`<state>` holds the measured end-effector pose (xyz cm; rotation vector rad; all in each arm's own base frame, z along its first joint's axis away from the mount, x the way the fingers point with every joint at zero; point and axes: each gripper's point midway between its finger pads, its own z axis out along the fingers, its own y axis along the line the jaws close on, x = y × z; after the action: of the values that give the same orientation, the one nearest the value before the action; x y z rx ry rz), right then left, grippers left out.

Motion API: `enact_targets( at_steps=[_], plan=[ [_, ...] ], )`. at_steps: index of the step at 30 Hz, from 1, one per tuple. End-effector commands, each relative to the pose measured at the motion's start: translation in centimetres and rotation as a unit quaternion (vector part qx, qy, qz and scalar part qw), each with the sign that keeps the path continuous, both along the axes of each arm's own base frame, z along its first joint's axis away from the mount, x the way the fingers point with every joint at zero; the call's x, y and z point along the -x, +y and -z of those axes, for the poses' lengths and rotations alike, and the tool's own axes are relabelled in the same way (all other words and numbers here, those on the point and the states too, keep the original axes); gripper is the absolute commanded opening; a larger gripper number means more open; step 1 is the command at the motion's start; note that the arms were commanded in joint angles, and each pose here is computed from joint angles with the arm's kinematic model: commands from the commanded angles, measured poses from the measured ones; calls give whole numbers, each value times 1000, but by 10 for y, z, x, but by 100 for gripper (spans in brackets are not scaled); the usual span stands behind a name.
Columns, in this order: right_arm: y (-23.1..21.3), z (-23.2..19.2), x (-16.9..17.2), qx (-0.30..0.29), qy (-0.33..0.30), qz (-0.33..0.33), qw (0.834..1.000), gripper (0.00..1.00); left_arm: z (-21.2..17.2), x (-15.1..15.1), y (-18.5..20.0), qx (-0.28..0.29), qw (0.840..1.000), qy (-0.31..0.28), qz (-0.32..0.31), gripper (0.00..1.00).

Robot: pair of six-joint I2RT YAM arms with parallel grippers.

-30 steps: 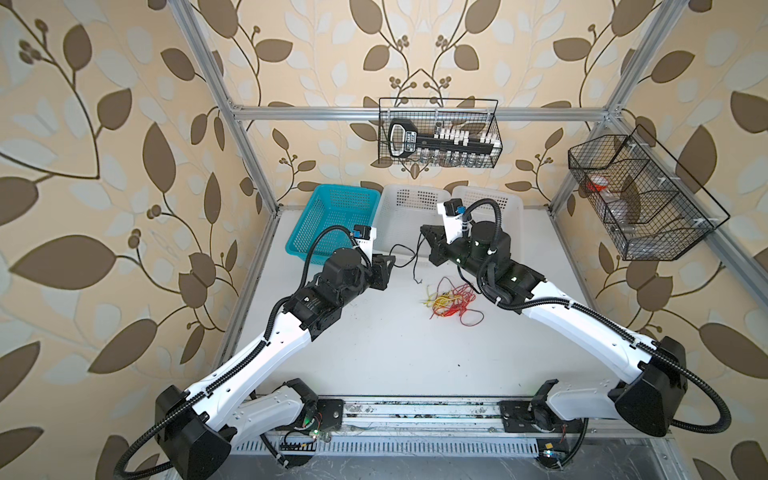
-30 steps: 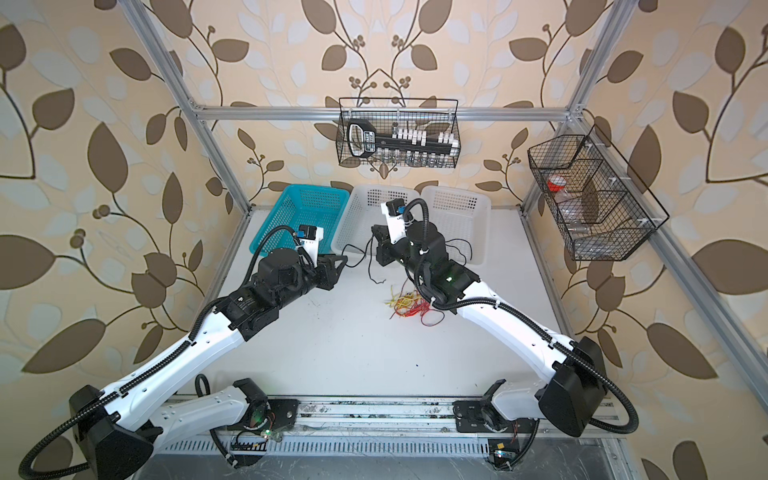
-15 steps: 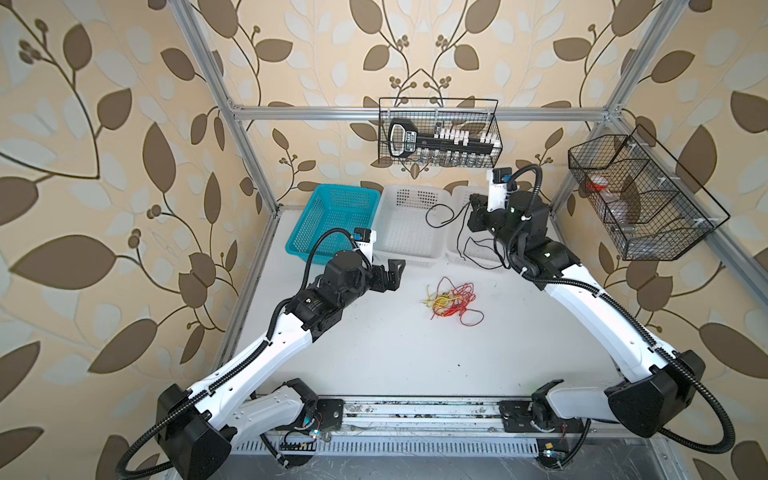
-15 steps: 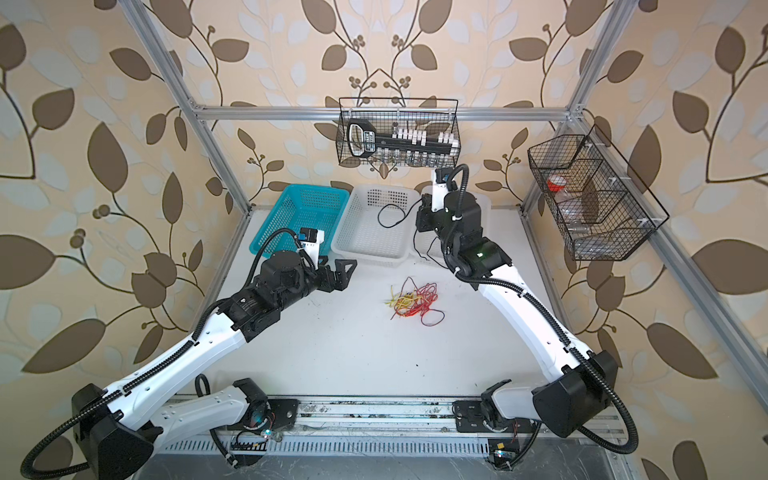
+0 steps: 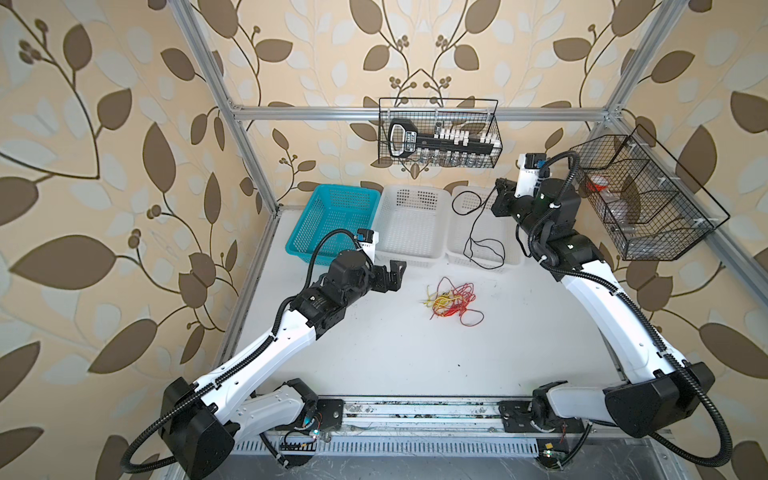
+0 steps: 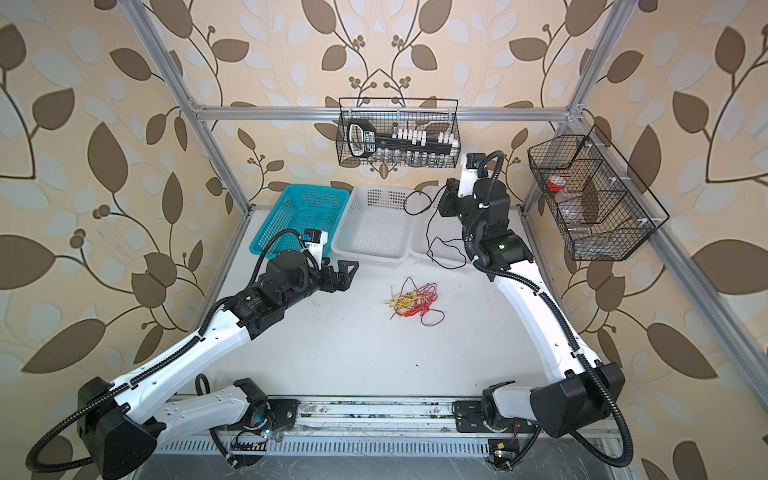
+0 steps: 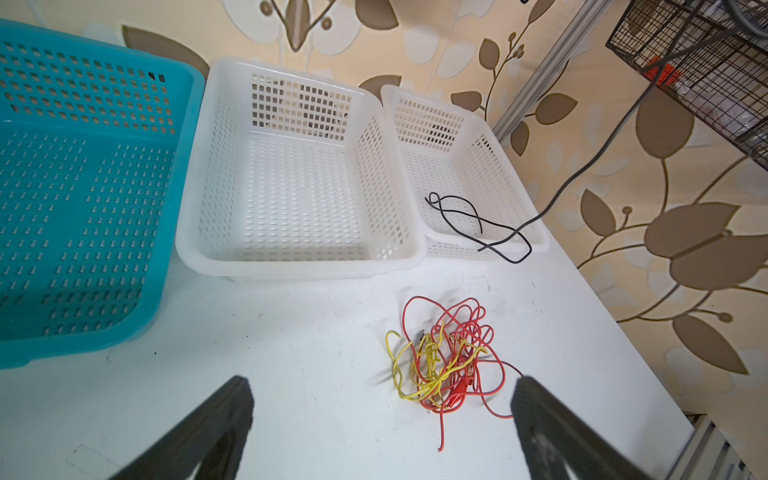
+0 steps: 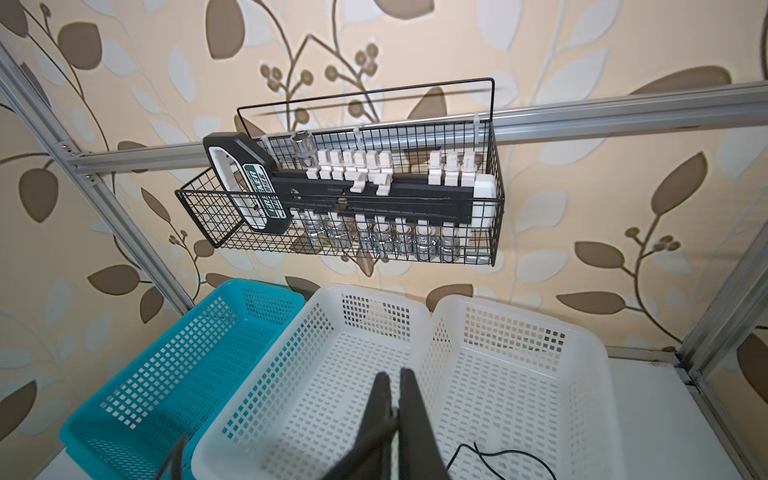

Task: Untangle the cables

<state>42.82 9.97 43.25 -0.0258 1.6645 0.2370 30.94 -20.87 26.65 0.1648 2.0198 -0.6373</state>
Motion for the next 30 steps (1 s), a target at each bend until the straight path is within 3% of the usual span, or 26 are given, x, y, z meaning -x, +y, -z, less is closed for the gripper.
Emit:
enact_targets(
  at_steps=[1,8,14,21,30],
  plan=[
    [-5,-48,15,-11,-57,-9,998,0,-5,-4,1,12,1000,-8,-6,99],
    [-14,-56,16,-11,-70,-8,997,0,-1,-4,1,11,1000,-2,-6,99],
    [-23,-29,-6,-3,-43,7,999,0,2,-4,1,10,1000,0,-7,99],
    [-50,53,-49,17,45,83,995,0,6,-4,1,7,1000,5,-6,99],
    [-89,180,-89,12,190,161,968,0,10,-5,-1,1,1000,12,-5,99]
  ],
)
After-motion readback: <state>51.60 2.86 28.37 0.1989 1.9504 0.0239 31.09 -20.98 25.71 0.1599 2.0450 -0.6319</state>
